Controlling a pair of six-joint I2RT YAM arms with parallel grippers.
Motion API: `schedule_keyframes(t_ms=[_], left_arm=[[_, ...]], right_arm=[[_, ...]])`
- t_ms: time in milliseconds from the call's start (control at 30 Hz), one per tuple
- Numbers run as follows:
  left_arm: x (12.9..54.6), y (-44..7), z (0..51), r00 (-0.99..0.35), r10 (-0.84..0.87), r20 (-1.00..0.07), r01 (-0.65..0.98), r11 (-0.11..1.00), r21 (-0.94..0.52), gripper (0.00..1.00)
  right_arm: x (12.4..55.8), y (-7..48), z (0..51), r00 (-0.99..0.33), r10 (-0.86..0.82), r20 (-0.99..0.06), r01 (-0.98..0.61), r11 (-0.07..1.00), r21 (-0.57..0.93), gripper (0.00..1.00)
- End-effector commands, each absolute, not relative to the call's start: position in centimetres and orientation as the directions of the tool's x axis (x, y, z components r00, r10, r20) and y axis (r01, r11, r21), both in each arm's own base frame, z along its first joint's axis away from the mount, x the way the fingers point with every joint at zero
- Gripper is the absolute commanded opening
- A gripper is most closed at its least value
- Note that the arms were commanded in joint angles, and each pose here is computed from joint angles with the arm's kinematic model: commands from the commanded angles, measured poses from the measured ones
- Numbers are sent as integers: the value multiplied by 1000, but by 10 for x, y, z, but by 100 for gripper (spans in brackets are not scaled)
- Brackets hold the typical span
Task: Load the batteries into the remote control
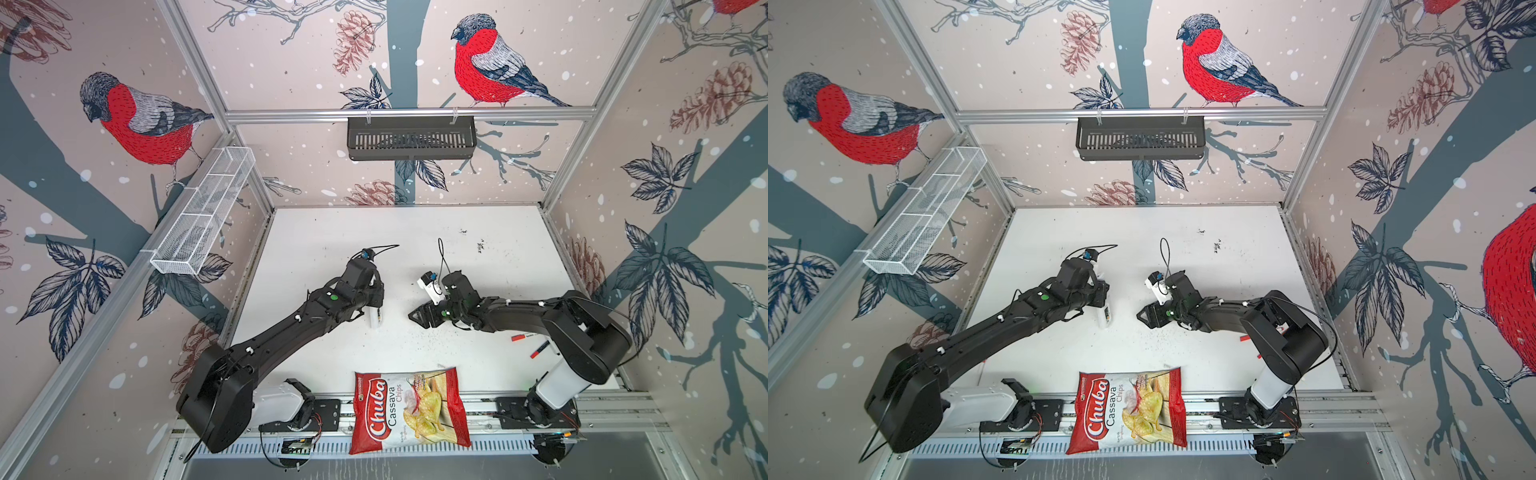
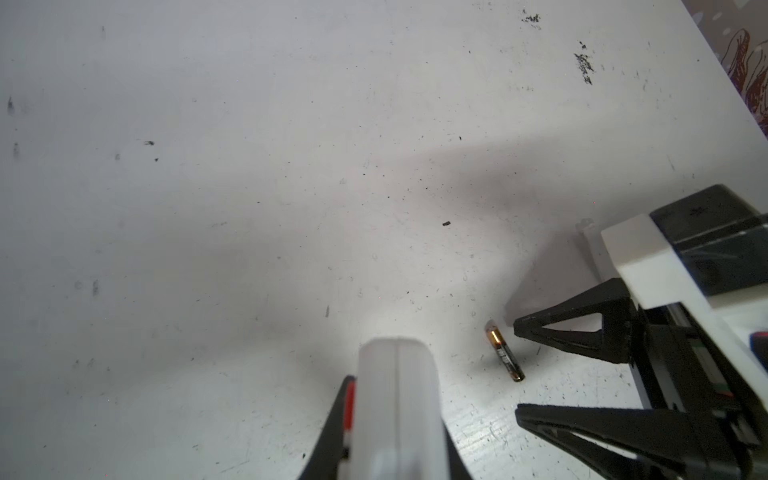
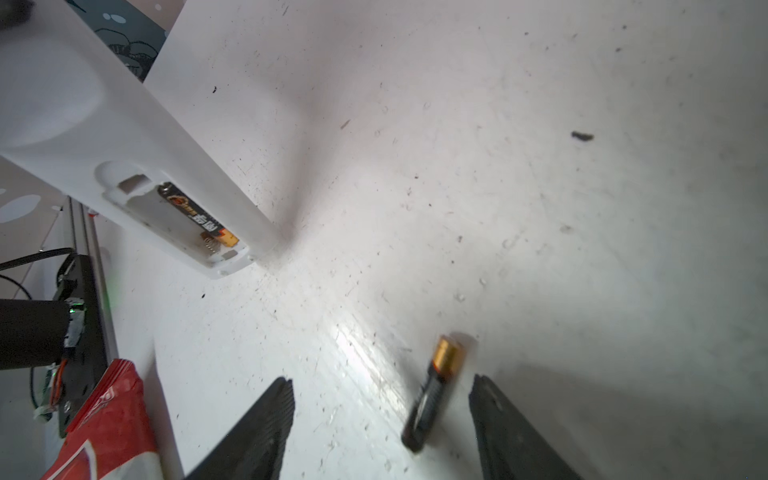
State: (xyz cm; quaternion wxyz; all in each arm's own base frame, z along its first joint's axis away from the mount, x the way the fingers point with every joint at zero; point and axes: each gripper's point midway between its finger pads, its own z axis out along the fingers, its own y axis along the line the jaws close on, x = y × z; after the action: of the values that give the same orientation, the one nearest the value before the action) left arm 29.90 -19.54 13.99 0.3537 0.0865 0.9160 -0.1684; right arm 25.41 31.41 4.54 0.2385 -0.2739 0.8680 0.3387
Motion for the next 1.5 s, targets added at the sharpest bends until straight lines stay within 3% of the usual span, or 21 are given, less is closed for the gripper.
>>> schedule_keyframes(t_ms=[0, 200, 433, 633, 833, 1000, 1267, 1400, 1467], left_arm=[[300, -195, 153, -708, -14, -706, 289, 906, -308, 0], [297, -185, 160, -693, -45, -720, 282, 901, -329, 0], [296, -192, 161, -697, -57, -715, 306, 878, -368, 0], [293, -196, 163, -704, -93, -704, 325, 839, -436, 0], [286, -200, 146, -740, -175, -649, 311, 767, -561, 0], [283, -210, 133, -749, -231, -621, 314, 701, -641, 0], [285, -186, 105, -691, -500, -523, 127, 628, -768, 0], [286, -175, 90, -673, -516, -529, 75, 665, -743, 0], [286, -174, 84, -685, -498, -532, 61, 688, -723, 16]], right_arm=[[261, 301, 24, -750, -371, -548, -597, 737, 317, 57], [261, 279, 3, -781, -402, -478, -512, 851, 121, 48], [247, 279, 3, -744, -482, -462, -569, 820, 62, 44], [238, 278, 0, -706, -558, -436, -634, 772, 37, 34], [235, 286, 3, -679, -604, -418, -681, 730, 52, 18], [238, 294, 23, -668, -557, -493, -695, 704, 145, 13], [249, 300, 63, -639, -463, -614, -717, 647, 258, 11], [250, 301, 74, -607, -454, -653, -746, 608, 271, 11], [249, 306, 82, -584, -448, -677, -767, 577, 281, 11]])
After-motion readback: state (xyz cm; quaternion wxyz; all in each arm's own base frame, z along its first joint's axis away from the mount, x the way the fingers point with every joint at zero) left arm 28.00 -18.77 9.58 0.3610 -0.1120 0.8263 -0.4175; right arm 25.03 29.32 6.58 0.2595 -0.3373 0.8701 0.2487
